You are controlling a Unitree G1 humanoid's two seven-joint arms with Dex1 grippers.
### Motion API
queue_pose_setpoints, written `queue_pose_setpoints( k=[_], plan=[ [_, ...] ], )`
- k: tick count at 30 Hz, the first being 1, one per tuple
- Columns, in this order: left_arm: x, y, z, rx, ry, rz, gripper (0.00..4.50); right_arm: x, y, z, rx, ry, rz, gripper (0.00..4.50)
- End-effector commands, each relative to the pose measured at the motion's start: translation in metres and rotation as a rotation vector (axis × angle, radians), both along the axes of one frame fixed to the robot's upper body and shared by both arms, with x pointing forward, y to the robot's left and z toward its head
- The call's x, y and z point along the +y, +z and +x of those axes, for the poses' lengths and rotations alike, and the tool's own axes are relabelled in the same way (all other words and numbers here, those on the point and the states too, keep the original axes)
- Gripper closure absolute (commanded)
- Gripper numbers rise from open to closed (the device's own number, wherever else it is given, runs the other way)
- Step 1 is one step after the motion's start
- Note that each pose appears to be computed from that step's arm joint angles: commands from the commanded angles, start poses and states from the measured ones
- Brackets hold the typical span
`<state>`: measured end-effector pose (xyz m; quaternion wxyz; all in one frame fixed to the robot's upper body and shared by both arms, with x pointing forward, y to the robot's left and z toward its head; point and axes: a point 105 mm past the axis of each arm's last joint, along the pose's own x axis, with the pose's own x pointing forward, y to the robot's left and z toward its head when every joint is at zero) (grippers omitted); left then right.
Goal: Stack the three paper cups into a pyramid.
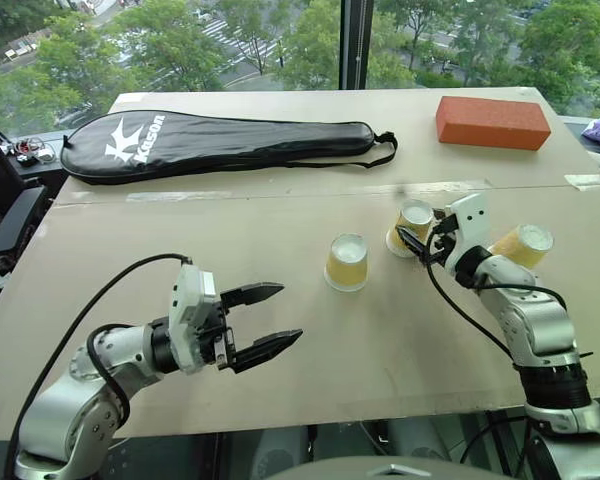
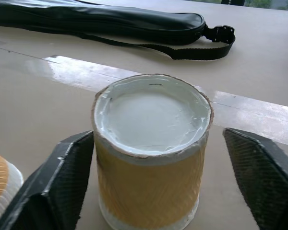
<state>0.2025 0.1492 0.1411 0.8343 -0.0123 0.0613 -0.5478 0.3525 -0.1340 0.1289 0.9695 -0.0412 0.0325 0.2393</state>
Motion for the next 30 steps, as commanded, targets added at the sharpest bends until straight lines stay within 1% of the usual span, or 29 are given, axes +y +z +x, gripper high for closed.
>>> queue_pose_setpoints(
  k=[1, 2, 3, 6, 8, 9, 10, 13, 17, 21, 25, 27, 30],
  plan=[
    [-0.008, 0.01, -0.006, -0.051, -0.031, -0.014, 0.0, -0.001, 0.018, 0.004, -0.084, 0.006, 0.004, 2.04],
    [-0.008, 0.01, -0.005, -0.057, -0.028, -0.012, 0.0, -0.002, 0.021, 0.003, -0.096, 0.012, 0.002, 2.38],
    [-0.008, 0.009, -0.005, -0.061, -0.027, -0.01, 0.0, -0.003, 0.022, 0.002, -0.104, 0.017, 0.0, 2.43],
    [-0.008, 0.011, -0.003, -0.086, -0.015, -0.013, 0.0, -0.014, 0.034, -0.01, -0.139, 0.047, -0.013, 2.43],
    [-0.005, 0.009, 0.0, -0.12, 0.002, -0.003, 0.0, -0.017, 0.038, -0.026, -0.147, 0.119, -0.027, 2.43],
    [-0.003, 0.009, -0.001, -0.118, 0.003, -0.032, 0.0, -0.018, 0.037, -0.037, -0.142, 0.158, -0.05, 2.43],
    [-0.001, 0.007, -0.001, -0.111, 0.009, -0.037, 0.0, -0.017, 0.035, -0.049, -0.132, 0.2, -0.071, 2.43],
    [0.004, 0.001, -0.005, -0.063, -0.003, -0.041, 0.0, -0.015, 0.03, -0.074, -0.098, 0.275, -0.087, 2.43],
    [0.007, -0.002, -0.009, -0.031, -0.024, -0.049, 0.0, -0.005, 0.026, -0.093, -0.071, 0.339, -0.066, 2.43],
    [0.007, -0.003, -0.011, -0.023, -0.034, -0.052, 0.0, 0.007, 0.014, -0.096, -0.066, 0.36, -0.057, 2.43],
    [0.008, -0.004, -0.012, -0.016, -0.04, -0.042, 0.0, 0.014, -0.001, -0.091, -0.069, 0.346, -0.091, 2.43],
    [0.009, -0.003, -0.012, -0.013, -0.04, -0.043, 0.0, 0.015, -0.004, -0.09, -0.075, 0.343, -0.102, 2.43],
    [0.009, -0.004, -0.014, -0.012, -0.041, -0.038, 0.0, 0.022, -0.016, -0.082, -0.072, 0.339, -0.131, 2.43]
  ],
)
